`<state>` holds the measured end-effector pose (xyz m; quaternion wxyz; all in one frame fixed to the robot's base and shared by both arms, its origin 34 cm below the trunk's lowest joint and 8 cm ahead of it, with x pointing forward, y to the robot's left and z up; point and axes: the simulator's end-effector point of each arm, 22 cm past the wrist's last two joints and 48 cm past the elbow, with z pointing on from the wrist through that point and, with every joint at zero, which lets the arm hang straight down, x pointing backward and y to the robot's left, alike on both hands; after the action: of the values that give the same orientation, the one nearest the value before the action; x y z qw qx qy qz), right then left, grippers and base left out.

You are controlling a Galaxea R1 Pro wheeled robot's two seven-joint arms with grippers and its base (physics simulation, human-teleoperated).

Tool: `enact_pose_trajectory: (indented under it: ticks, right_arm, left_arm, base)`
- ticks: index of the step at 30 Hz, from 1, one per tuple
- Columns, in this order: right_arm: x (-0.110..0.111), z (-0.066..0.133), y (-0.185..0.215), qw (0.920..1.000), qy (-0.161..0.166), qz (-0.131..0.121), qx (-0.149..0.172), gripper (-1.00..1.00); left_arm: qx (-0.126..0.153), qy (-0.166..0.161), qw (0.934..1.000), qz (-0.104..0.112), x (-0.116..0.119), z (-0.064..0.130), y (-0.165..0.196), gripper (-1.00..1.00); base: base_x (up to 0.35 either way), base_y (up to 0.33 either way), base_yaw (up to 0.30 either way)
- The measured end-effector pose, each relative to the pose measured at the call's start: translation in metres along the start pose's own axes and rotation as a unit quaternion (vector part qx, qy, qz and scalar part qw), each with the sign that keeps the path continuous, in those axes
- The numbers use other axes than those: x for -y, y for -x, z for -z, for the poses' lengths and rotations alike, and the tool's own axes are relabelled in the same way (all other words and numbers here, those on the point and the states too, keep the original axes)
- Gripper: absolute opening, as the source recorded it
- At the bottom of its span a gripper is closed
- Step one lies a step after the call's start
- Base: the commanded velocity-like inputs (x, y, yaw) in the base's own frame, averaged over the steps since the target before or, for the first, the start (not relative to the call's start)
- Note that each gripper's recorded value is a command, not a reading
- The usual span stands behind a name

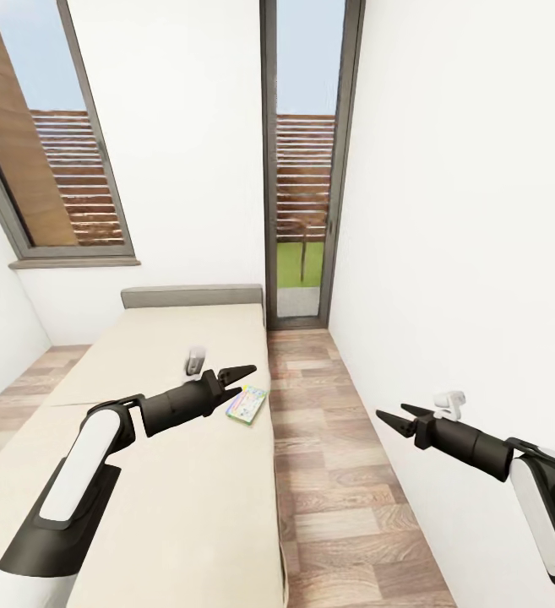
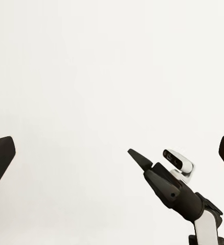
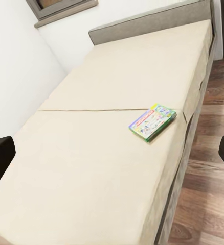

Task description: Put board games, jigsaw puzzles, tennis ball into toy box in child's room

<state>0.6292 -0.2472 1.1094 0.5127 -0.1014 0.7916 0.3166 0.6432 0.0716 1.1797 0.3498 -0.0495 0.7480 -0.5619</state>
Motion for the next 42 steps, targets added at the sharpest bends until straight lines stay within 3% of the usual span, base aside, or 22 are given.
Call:
enact_pose_trajectory:
  ticks: [12, 14, 20, 23, 24, 29, 42]
  right_arm:
    - [-0.003, -0.001, -0.001, 1.0, 0.003, -0.002, -0.001, 1.0]
    - [-0.002, 0.0, 0.0, 1.0, 0.002, -0.002, -0.001, 1.0]
    - [-0.001, 0.001, 0.001, 1.0, 0.001, -0.001, -0.001, 1.0]
    - [-0.002, 0.0, 0.0, 1.0, 0.002, -0.001, -0.002, 1.0]
    - [0.006, -0.004, -0.012, 0.9994, -0.023, 0.011, -0.025, 1.0]
    - [0.01, -0.007, -0.021, 0.9981, -0.039, 0.021, -0.044, 1.0]
    - [0.007, -0.013, -0.029, 0.9972, -0.046, 0.025, -0.054, 1.0]
  left_arm:
    - [-0.006, 0.005, 0.9999, 0.013, -0.009, 0.001, -0.012, 1.0]
    - [-0.011, 0.015, 0.9992, 0.034, -0.026, 0.007, -0.031, 1.0]
    - [-0.007, 0.029, 0.9978, 0.06, -0.044, 0.014, -0.049, 1.0]
    - [0.008, 0.043, 0.9958, 0.08, -0.06, 0.02, -0.059, 1.0]
    - [0.072, 0.088, 0.9874, 0.11, -0.1, 0.035, -0.064, 1.0]
    - [0.089, 0.115, 0.9817, 0.123, -0.122, 0.044, -0.077, 1.0]
    - [0.092, 0.143, 0.9756, 0.139, -0.148, 0.049, -0.092, 1.0]
  base:
    - [0.003, -0.008, 0.0]
    - [0.001, -0.002, 0.0]
    - [0.0, -0.001, 0.0]
    - [0.0, 0.0, 0.088]
    - [0.0, 0.0, 0.228]
    - [0.0, 0.0, 0.251]
    - [0.0, 0.0, 0.275]
